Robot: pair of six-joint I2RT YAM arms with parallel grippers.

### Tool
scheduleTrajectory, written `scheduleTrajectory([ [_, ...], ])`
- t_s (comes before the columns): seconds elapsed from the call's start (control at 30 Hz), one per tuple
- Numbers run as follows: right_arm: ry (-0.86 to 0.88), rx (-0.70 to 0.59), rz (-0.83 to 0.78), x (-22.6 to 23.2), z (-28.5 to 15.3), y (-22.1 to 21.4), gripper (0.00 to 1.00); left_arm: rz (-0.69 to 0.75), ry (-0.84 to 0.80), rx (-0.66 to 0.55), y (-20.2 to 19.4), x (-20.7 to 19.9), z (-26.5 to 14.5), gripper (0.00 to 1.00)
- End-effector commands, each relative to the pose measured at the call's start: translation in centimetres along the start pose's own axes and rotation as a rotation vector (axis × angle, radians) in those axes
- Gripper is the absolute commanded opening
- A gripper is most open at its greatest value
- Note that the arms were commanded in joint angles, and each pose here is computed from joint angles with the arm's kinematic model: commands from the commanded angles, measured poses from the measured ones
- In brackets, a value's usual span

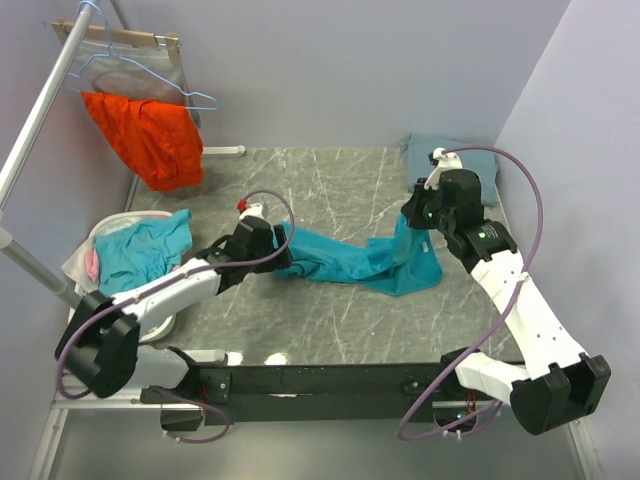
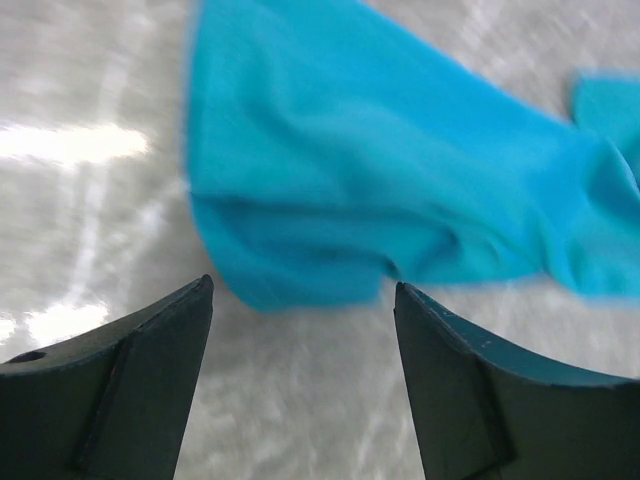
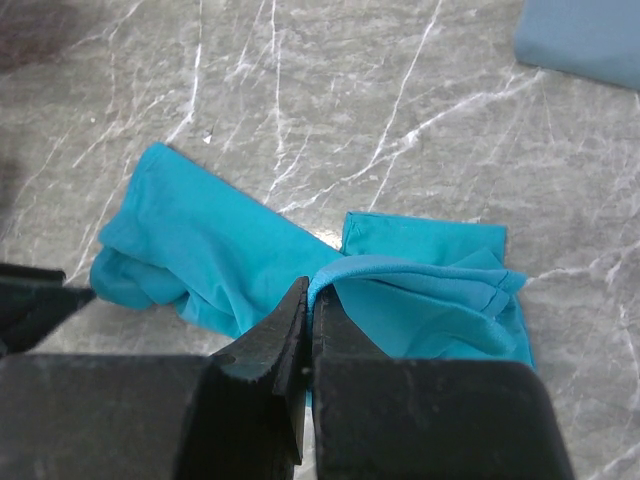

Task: Fold and stack the t-shirts
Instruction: Flatten out the tshirt

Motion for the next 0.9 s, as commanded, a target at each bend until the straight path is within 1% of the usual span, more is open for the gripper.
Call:
scheduleTrajectory([
  [0.0, 0.028, -0.08, -0.021, 0.4, 0.1, 2.3, 0.0, -0.071, 0.083, -0.16, 3.5, -0.5, 2.0, 0.79],
  [0.13, 0.03, -0.069, -0.023, 0.4, 0.4, 2.1, 0.0, -0.074, 0.11, -0.15, 4.6, -0.5, 3.8, 0.79],
  [0.27, 0.021, -0.063, -0.028, 0.3, 0.6, 2.0, 0.0, -0.054, 0.132, -0.117, 4.4, 0.0, 5.6, 0.77],
  [0.3, 0.015, -0.062, -0.03, 0.3, 0.6, 2.0, 0.0, -0.053, 0.129, -0.108, 4.3, 0.0, 5.9, 0.75],
  [0.47, 0.003, -0.055, -0.033, 0.1, 0.8, 1.9, 0.0, -0.057, 0.156, -0.071, 3.5, 0.6, 6.7, 0.7],
  [0.57, 0.003, -0.052, -0.031, 0.1, 1.0, 1.9, 0.0, -0.065, 0.162, -0.058, 3.0, 1.1, 7.0, 0.65],
  [0.67, 0.003, -0.055, -0.032, 0.1, 0.9, 1.9, 0.0, -0.069, 0.144, -0.064, 2.8, 1.1, 7.0, 0.5],
  [0.7, 0.003, -0.051, -0.03, 0.1, 1.0, 1.8, 0.0, -0.069, 0.143, -0.065, 2.8, 1.2, 6.9, 0.35],
  [0.73, 0.001, -0.055, -0.029, 0.0, 0.9, 1.9, 0.0, -0.067, 0.142, -0.067, 2.9, 1.1, 6.9, 0.27],
  [0.77, 0.002, -0.054, -0.028, 0.1, 0.9, 1.8, 0.0, -0.055, 0.131, -0.063, 2.9, 1.0, 6.9, 0.21],
  [0.8, -0.002, -0.054, -0.027, 0.0, 0.8, 1.8, 0.0, -0.052, 0.124, -0.06, 3.0, 0.9, 6.9, 0.12],
  [0.87, -0.001, -0.051, -0.026, 0.0, 0.8, 1.6, 0.0, -0.043, 0.11, -0.054, 3.2, 0.7, 6.9, 0.05],
])
Point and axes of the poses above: each gripper's point midway between its finger pads, its own z axis out along the fingers, its own x axis along the line the jaws close on, y = z × x, the point moved 9 cm from there along -z, back along the fingers, and after that the axes turned 9 degrees about -z, right-handed, at the moved point
